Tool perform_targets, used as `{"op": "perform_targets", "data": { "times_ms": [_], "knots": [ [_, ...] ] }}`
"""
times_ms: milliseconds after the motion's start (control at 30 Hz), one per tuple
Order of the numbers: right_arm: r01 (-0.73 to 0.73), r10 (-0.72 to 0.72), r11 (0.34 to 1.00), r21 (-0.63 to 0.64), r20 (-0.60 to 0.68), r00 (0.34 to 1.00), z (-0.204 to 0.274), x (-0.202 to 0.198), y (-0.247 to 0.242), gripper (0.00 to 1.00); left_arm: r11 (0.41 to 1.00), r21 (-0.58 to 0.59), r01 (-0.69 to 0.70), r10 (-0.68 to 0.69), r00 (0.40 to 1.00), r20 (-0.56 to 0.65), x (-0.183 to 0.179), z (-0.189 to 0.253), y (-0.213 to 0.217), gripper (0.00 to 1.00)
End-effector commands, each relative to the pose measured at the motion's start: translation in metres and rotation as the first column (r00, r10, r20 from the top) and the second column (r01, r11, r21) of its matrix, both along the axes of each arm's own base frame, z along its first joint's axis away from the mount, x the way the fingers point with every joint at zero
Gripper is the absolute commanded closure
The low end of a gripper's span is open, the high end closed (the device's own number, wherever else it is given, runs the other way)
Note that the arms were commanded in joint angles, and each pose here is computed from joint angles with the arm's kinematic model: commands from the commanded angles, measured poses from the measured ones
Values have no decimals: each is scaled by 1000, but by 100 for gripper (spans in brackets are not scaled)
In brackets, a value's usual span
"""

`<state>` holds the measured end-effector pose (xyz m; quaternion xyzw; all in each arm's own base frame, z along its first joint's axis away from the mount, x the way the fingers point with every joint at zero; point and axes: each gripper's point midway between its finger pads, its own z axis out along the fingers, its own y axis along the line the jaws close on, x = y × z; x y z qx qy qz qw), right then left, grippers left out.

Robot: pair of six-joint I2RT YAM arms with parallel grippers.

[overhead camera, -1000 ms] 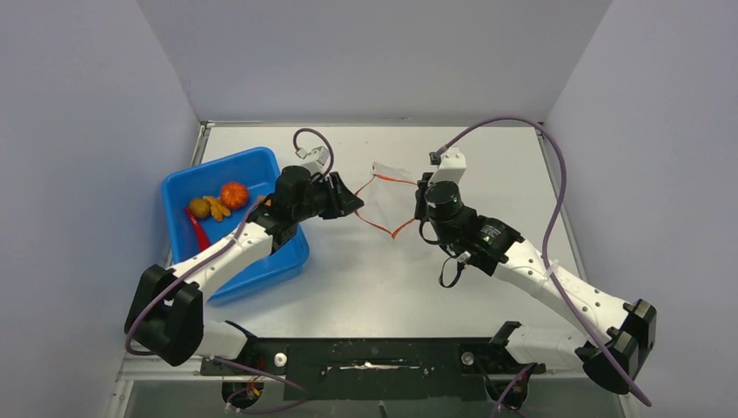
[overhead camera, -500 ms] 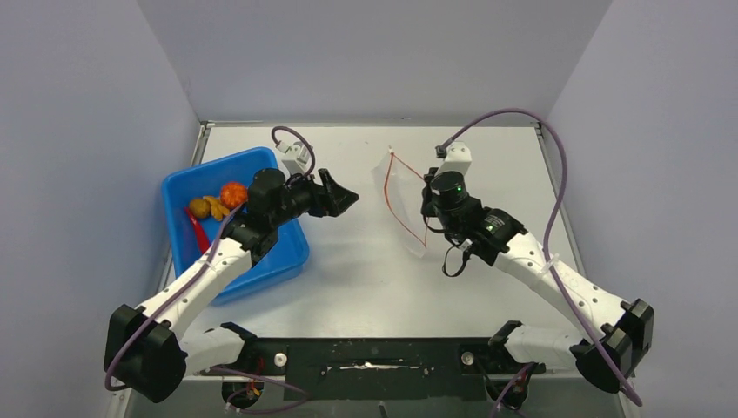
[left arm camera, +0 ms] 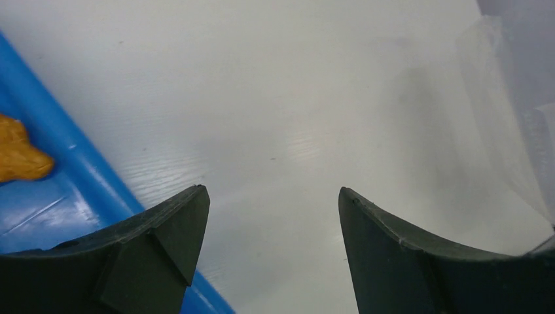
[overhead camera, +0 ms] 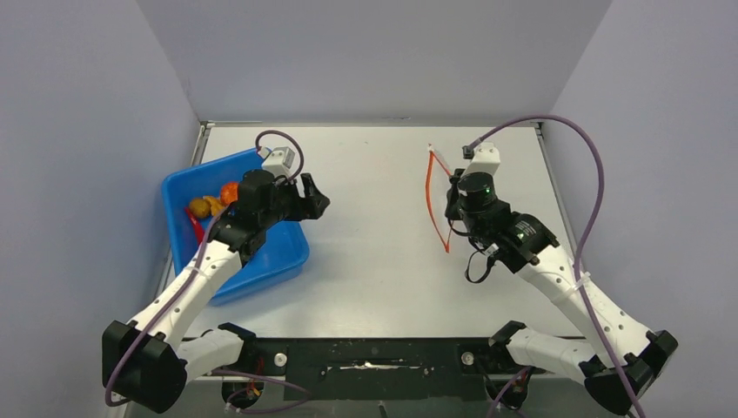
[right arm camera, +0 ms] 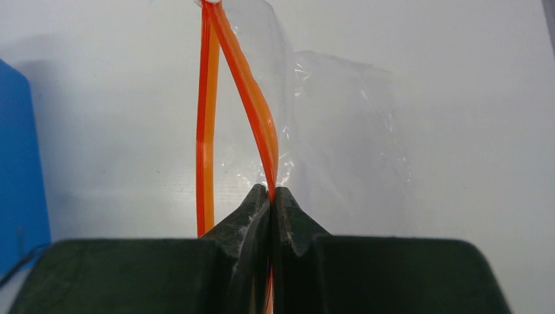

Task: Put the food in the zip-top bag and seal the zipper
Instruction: Pick up the fake fruit from the bin.

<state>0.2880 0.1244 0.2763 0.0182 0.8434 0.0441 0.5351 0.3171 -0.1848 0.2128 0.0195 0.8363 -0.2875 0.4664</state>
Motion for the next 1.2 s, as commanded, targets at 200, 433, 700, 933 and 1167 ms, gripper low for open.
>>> {"op": "perform_targets", "data": {
  "times_ms": [200, 433, 700, 933, 1167],
  "knots": [
    [-225, 247, 959, 174, -115, 962, -62, 11, 79, 100, 855, 385, -347, 373, 928, 8, 8, -18, 118, 23],
    [-249, 275, 949, 195, -121, 954, -77, 10, 84, 100, 802, 419, -425, 521, 841, -143, -2, -70, 170, 23],
    [-271, 279, 938, 217, -6, 960, -54, 11, 79, 100, 741, 403, -537, 649, 727, -223, -3, -95, 214, 24],
    [-268, 277, 931, 247, -1, 961, -54, 7, 79, 100, 755, 433, -492, 635, 713, -298, -3, -120, 214, 23],
    [-294, 301, 911, 289, 20, 953, -51, 5, 86, 100, 742, 463, -485, 654, 676, -340, 8, -137, 224, 24]
  ]
}}
